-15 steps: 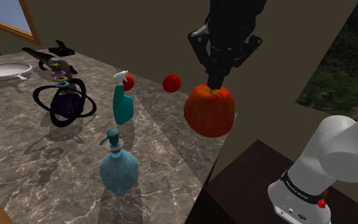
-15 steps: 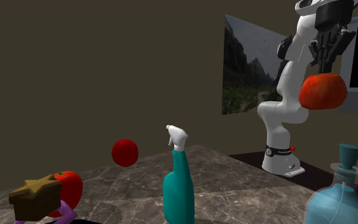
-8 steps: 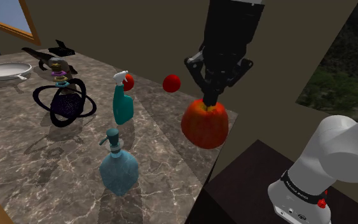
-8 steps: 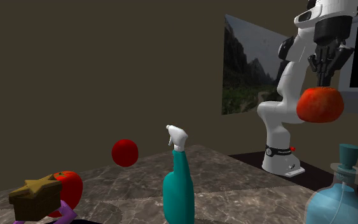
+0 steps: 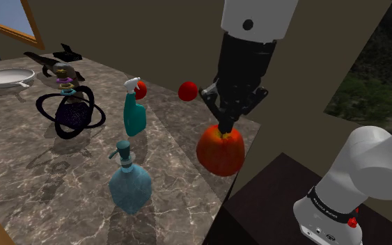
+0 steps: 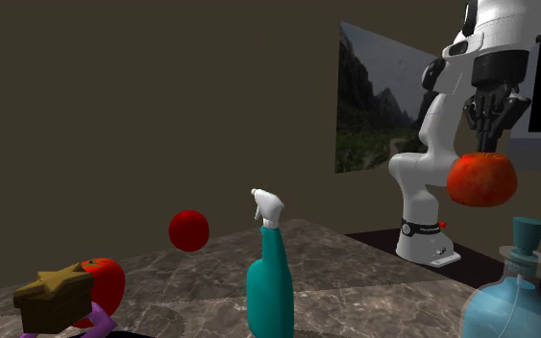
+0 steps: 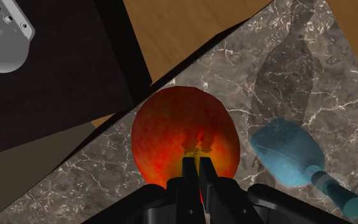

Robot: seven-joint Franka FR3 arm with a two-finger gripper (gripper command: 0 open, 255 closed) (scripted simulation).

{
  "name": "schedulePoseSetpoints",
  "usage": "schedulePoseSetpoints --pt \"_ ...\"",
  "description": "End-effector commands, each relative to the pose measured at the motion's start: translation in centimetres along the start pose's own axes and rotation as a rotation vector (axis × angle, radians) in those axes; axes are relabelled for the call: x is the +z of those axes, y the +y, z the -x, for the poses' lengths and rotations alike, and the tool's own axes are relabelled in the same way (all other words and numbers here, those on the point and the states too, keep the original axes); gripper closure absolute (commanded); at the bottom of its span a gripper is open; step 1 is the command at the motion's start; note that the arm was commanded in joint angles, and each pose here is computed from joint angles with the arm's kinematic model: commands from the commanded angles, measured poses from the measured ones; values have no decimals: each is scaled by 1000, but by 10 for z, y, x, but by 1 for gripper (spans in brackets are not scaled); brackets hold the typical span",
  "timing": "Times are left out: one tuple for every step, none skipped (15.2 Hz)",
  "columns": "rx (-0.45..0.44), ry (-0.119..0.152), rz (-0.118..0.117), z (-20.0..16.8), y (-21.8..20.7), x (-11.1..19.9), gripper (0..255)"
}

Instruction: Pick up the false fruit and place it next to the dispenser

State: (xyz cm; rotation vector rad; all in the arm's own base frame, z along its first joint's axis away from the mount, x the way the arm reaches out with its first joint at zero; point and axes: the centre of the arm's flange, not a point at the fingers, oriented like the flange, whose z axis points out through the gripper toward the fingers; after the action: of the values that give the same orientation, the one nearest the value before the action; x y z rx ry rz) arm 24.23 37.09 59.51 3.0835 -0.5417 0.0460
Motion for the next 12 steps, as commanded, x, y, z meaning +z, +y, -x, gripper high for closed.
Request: schedulePoseSetpoints --pt "0 0 -1 1 0 10 255" --pt "0 0 -1 1 0 15 255" --pt "0 0 -1 1 0 21 255" --pt "0 0 -1 1 0 26 255" --pt "0 0 -1 1 0 31 255" --pt "0 0 -1 1 0 37 255" --pt "0 0 -1 2 0 42 255" --pt "0 0 -1 2 0 47 255" --pt "0 0 -1 2 0 52 255" --pt "0 0 -1 2 0 58 255" --pt "0 0 -1 2 0 63 255" --pt "0 0 -1 2 0 68 255"
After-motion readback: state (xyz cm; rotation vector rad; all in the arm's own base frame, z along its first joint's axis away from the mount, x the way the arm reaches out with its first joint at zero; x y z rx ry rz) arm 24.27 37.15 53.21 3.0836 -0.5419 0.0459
